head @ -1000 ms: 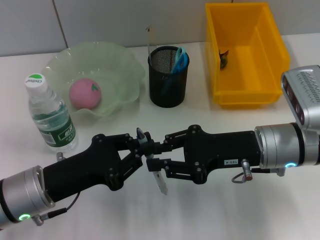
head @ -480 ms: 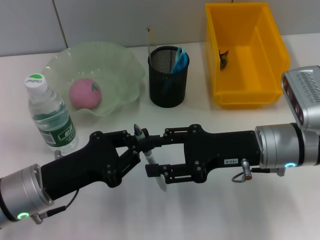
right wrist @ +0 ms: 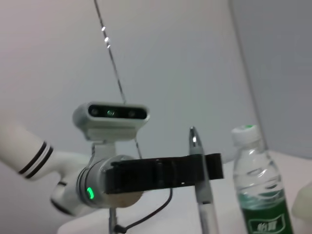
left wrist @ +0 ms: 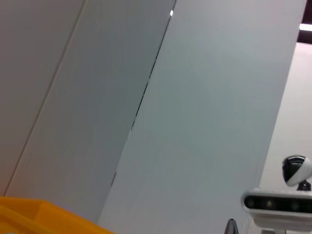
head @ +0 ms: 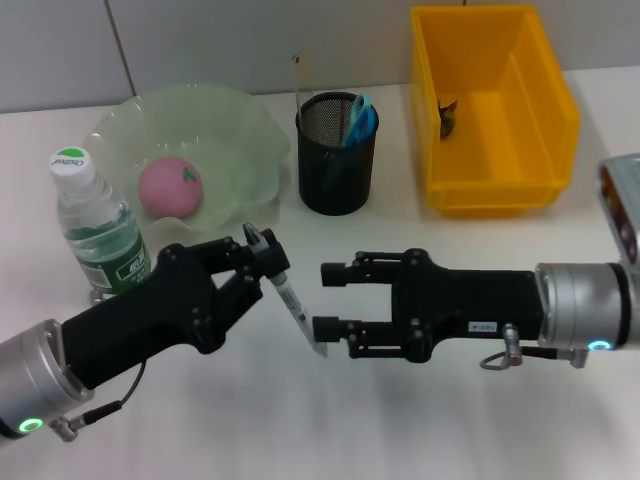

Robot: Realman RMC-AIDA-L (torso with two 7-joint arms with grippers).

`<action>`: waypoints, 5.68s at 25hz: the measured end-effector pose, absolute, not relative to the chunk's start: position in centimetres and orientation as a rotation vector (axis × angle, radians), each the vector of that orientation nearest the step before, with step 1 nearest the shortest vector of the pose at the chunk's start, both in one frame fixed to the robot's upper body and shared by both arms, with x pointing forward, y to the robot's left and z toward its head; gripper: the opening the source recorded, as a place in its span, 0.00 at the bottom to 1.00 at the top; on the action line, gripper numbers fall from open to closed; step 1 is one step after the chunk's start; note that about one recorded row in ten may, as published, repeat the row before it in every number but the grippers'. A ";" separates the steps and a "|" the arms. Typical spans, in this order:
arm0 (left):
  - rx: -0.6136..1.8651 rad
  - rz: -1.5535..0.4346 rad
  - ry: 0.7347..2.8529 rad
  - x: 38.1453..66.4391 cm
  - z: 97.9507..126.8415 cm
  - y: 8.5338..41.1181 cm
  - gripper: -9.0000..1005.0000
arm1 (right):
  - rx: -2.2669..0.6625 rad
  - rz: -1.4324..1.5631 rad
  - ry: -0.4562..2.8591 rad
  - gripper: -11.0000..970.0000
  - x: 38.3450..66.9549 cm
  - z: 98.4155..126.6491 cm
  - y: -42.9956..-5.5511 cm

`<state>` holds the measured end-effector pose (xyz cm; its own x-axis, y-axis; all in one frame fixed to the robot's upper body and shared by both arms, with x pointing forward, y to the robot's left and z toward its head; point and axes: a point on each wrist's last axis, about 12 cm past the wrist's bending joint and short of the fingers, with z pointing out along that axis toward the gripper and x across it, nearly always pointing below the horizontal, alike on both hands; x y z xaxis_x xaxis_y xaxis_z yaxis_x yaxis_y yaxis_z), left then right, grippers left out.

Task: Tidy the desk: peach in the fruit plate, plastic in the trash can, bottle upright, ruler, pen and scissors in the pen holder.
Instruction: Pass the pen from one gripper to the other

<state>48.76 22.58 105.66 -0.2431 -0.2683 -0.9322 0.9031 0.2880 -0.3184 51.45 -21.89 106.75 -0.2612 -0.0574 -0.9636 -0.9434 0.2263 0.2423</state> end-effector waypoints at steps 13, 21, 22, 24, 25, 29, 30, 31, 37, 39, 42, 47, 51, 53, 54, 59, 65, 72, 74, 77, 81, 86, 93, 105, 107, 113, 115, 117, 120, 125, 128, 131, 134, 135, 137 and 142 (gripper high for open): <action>0.574 -1.278 1.335 48.4 106.0 22.8 0.14 | -0.947 1.174 1.524 0.81 50.1 106.3 -23.0; 0.380 -1.346 1.293 48.2 106.6 23.6 0.14 | -0.871 1.107 1.391 0.81 47.4 105.3 -24.1; 0.364 -1.358 1.292 48.2 106.6 23.7 0.14 | -0.871 1.107 1.391 0.81 47.4 105.3 -24.1; 0.354 -1.366 1.290 48.2 106.7 23.7 0.14 | -0.850 1.071 1.347 0.81 46.8 104.9 -24.2; 0.305 -1.397 1.288 48.1 106.7 23.7 0.14 | -0.841 1.047 1.326 0.81 46.4 104.7 -24.2; 0.191 -1.453 1.292 48.0 106.6 23.7 0.14 | -0.811 0.953 1.268 0.81 45.4 103.9 -24.0; 0.161 -1.465 1.296 48.0 106.6 23.7 0.14 | -0.807 0.938 1.261 0.81 45.3 103.8 -23.9; 0.136 -1.477 1.300 48.1 106.5 23.7 0.14 | -0.806 0.924 1.253 0.81 45.2 103.7 -23.8; 0.012 -1.523 1.328 47.7 105.8 23.0 0.14 | -0.793 0.869 1.238 0.81 45.0 103.2 -23.2; -0.047 -1.527 1.335 47.5 105.4 22.7 0.14 | -0.769 0.847 1.229 0.81 45.0 103.2 -23.1; -0.078 -1.535 1.338 47.4 105.3 22.6 0.14 | -0.757 0.833 1.219 0.81 45.0 103.3 -23.1; -0.169 -1.569 1.367 47.6 104.9 22.6 0.14 | -0.761 0.831 1.202 0.81 44.9 103.4 -23.1; -0.186 -1.576 1.364 47.7 105.0 22.5 0.14 | -0.763 0.830 1.200 0.81 45.0 103.4 -23.0; -0.189 -1.576 1.363 47.7 105.0 22.5 0.14 | -0.764 0.829 1.201 0.81 45.0 103.4 -23.0; -0.190 -1.577 1.363 47.7 105.0 22.5 0.14 | -0.764 0.828 1.202 0.81 45.0 103.4 -23.0; -0.191 -1.583 1.362 47.8 105.0 22.4 0.14 | -0.771 0.825 1.197 0.81 45.2 103.5 -23.0; -0.224 -1.598 1.385 47.8 104.8 22.1 0.14 | -0.794 0.806 1.182 0.81 45.6 103.6 -22.7; -0.248 -1.616 1.395 47.8 104.7 21.6 0.14 | -0.825 0.792 1.152 0.81 46.4 104.0 -22.2; -0.249 -1.619 1.394 47.8 104.7 21.5 0.14 | -0.831 0.799 1.150 0.81 46.8 104.1 -21.9; -0.247 -1.627 1.388 47.8 104.8 21.3 0.14 | -0.842 0.795 1.165 0.81 47.3 104.1 -21.5; -0.249 -1.631 1.377 47.9 104.9 21.2 0.14 | -0.832 0.791 1.184 0.81 47.7 104.1 -21.2; -0.255 -1.617 1.371 48.0 104.9 21.0 0.14 | -0.822 0.766 1.176 0.81 47.9 104.1 -20.8; -0.247 -1.610 1.371 48.2 105.0 20.7 0.14 | -0.810 0.772 1.172 0.81 48.3 104.3 -20.3; -0.253 -1.604 1.369 48.3 105.0 20.8 0.14 | -0.802 0.776 1.168 0.81 48.7 104.5 -19.8; -0.253 -1.604 1.367 48.3 105.0 20.8 0.14 | -0.803 0.775 1.173 0.81 48.7 104.5 -19.7; -0.255 -1.602 1.368 48.4 105.0 20.8 0.14 | -0.811 0.759 1.173 0.77 48.5 104.3 -19.5; -0.261 -1.600 1.374 48.4 104.9 20.7 0.14 | -0.811 0.763 1.174 0.76 48.6 104.3 -19.3; -0.266 -1.601 1.378 48.4 104.9 20.7 0.14 | -0.808 0.762 1.174 0.74 48.6 104.4 -19.3; -0.269 -1.605 1.376 48.4 104.9 20.6 0.14 | -0.815 0.766 1.171 0.72 48.7 104.4 -19.2; -0.270 -1.605 1.375 48.3 104.9 20.5 0.14 | -0.852 0.779 1.180 0.68 48.8 104.3 -18.7; -0.270 -1.605 1.375 48.3 104.9 20.5 0.14 | -0.847 0.778 1.184 0.65 48.9 104.3 -18.7; -0.270 -1.606 1.376 48.3 104.9 20.5 0.14 | -0.834 0.773 1.183 0.59 49.0 104.4 -18.6; -0.271 -1.607 1.376 48.3 104.9 20.5 0.14 | -0.826 0.774 1.182 0.52 49.0 104.4 -18.5; -0.271 -1.607 1.376 48.3 104.9 20.5 0.14 | -0.826 0.774 1.182 0.49 49.0 104.4 -18.5; -0.270 -1.607 1.375 48.3 104.9 20.5 0.14 | -0.828 0.775 1.184 0.47 49.0 104.4 -18.4; -0.271 -1.608 1.376 48.3 104.9 20.5 0.14 | -0.826 0.750 1.185 0.42 48.8 104.2 -18.0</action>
<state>48.35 20.55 104.88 -0.5084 -0.7633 -0.3987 0.5119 0.1044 -0.8527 48.83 -17.98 104.19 0.2151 0.0697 -0.9741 -0.8505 0.5036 -0.1518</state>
